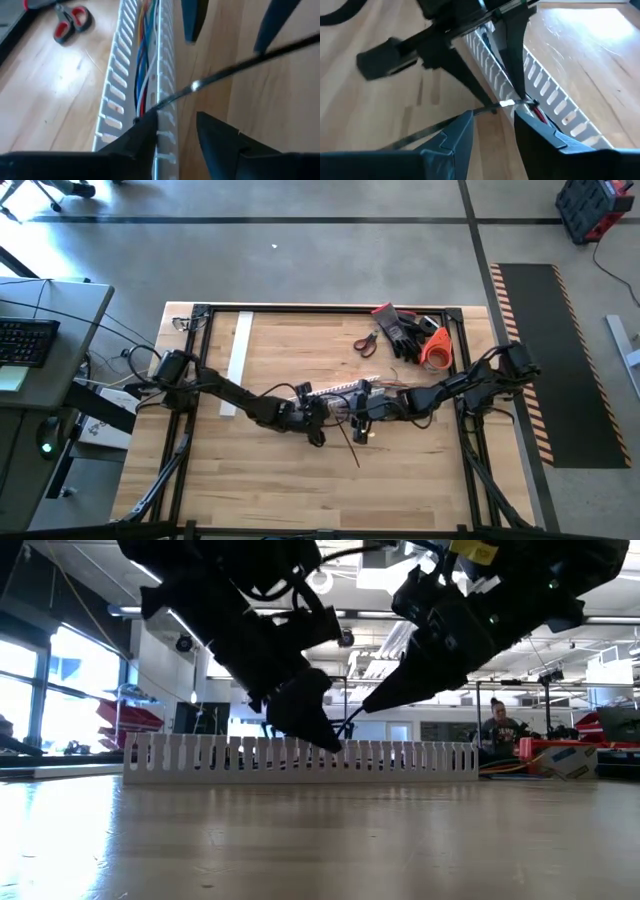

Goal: Ziptie cables
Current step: Put the ziptied cable wires into the white cable duct

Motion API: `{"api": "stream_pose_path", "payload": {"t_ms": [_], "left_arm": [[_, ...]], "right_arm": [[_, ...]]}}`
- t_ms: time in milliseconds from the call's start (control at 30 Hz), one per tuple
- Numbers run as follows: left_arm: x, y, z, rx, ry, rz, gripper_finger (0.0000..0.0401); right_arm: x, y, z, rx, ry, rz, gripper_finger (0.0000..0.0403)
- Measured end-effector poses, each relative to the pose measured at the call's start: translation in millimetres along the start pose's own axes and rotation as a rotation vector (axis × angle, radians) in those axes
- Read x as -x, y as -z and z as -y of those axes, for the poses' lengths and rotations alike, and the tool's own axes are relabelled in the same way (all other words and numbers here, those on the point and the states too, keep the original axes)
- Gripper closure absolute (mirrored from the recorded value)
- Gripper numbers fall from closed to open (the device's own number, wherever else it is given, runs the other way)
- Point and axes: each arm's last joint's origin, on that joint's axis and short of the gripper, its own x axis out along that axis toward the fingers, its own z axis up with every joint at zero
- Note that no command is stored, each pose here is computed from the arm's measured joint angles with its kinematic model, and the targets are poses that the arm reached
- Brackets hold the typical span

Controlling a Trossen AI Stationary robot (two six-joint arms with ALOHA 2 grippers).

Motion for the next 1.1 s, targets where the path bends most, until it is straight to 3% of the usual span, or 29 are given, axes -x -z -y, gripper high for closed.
{"api": "stream_pose_path", "payload": {"t_ms": [267,467,600,900,1100], "left_arm": [[-8.1,1.6,-4.8,0.021,0.005,-0.014,0.0345],[-3.5,2.0,2.4,-0.033,0.027,-0.003,0.0395],[0.2,3.0,7.8,-0.06,0.028,0.004,0.0395],[1.1,3.2,8.8,-0.073,0.02,0.007,0.04],[1.1,2.9,8.8,-0.071,0.02,0.009,0.04]], "right_arm": [[0.4,0.3,-1.5,0.034,-0.007,-0.002,0.0274],[0.4,1.0,-1.6,0.04,-0.012,-0.009,0.0274],[-2.7,2.8,-2.1,0.05,-0.045,-0.013,0.0277],[-20.7,11.9,-5.3,-0.08,-0.053,0.021,0.0315],[-27.7,17.6,-6.6,-0.074,-0.054,0.023,0.0318]]}}
